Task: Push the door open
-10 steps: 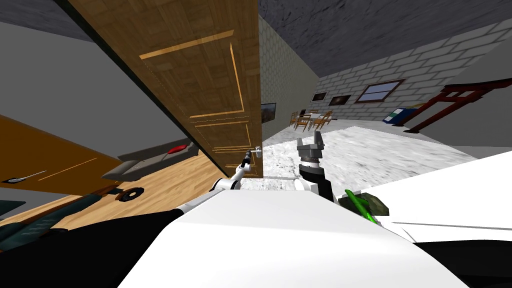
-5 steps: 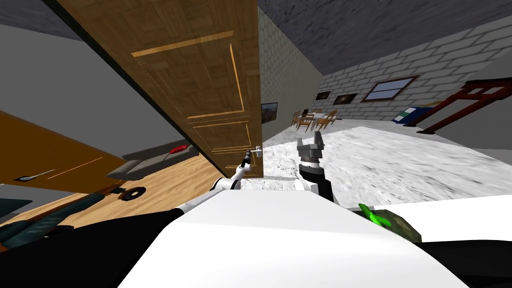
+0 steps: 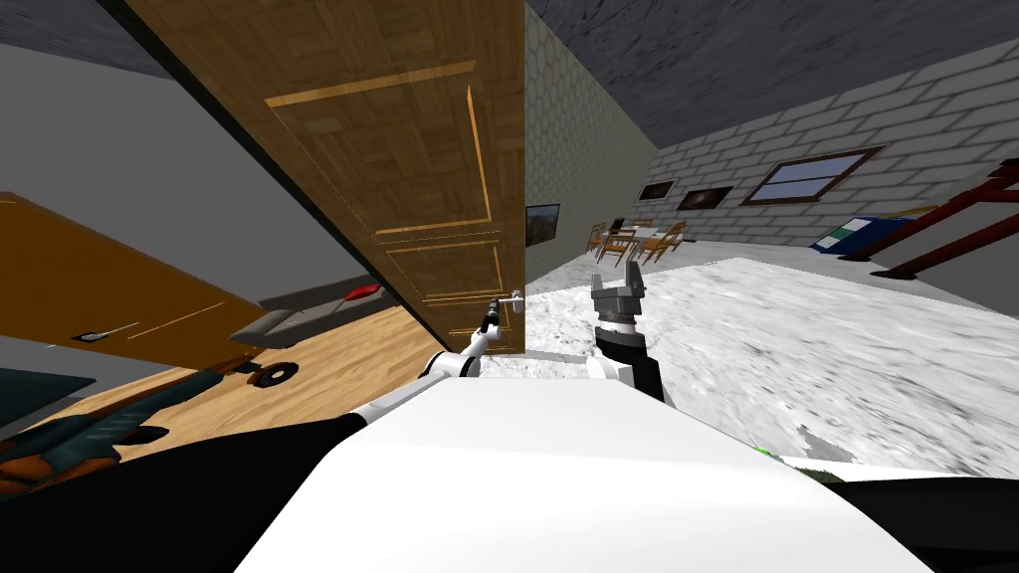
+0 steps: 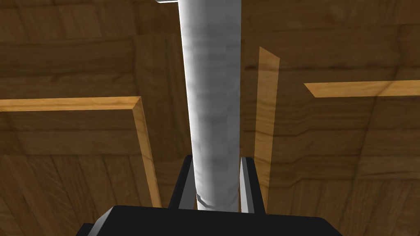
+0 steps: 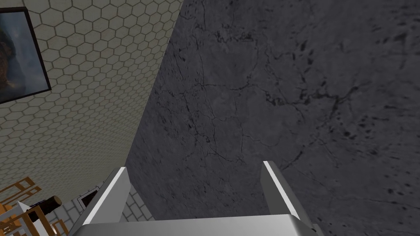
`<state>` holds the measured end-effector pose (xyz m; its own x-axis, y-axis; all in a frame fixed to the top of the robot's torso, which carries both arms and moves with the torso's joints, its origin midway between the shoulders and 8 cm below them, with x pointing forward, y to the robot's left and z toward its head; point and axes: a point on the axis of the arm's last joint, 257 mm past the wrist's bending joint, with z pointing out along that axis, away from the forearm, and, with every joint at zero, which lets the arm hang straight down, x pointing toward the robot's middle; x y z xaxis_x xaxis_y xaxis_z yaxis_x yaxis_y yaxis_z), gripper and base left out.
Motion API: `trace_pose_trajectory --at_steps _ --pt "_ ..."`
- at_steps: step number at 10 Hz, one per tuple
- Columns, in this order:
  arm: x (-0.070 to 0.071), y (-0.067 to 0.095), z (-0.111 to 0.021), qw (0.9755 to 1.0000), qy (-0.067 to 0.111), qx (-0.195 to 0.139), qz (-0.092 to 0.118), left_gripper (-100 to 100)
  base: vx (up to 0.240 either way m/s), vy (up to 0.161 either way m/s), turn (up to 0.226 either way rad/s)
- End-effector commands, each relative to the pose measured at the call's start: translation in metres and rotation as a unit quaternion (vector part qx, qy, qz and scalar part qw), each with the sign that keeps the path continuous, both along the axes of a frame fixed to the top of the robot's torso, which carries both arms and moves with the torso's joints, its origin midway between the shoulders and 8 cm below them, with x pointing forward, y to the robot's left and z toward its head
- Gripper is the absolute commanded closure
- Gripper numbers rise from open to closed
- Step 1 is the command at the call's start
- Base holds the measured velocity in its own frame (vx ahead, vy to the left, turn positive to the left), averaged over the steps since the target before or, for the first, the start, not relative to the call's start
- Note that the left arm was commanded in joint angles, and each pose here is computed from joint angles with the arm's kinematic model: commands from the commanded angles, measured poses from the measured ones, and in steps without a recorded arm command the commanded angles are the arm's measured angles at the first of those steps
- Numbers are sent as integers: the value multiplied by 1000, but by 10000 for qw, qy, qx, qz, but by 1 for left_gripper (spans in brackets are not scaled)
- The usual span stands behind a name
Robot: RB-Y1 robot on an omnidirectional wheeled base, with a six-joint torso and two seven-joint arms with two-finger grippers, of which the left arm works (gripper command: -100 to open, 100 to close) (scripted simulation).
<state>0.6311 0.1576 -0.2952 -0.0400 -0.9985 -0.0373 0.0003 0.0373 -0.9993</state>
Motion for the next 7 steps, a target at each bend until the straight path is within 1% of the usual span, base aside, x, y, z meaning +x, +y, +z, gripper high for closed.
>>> trace_pose_trajectory --at_steps 1,3,4,5,7 --pt "3 7 5 9999 -53 -32 114 100 75 -119 98" --pt "1 -5 4 9999 -25 -119 122 100 59 -173 125" --pt "0 -8 3 9998 -17 -143 120 100 20 -209 97" --pt "0 -8 3 9998 -17 -143 120 100 2 -125 51" --pt "0 -8 3 9998 -17 -143 120 100 -10 5 -27"
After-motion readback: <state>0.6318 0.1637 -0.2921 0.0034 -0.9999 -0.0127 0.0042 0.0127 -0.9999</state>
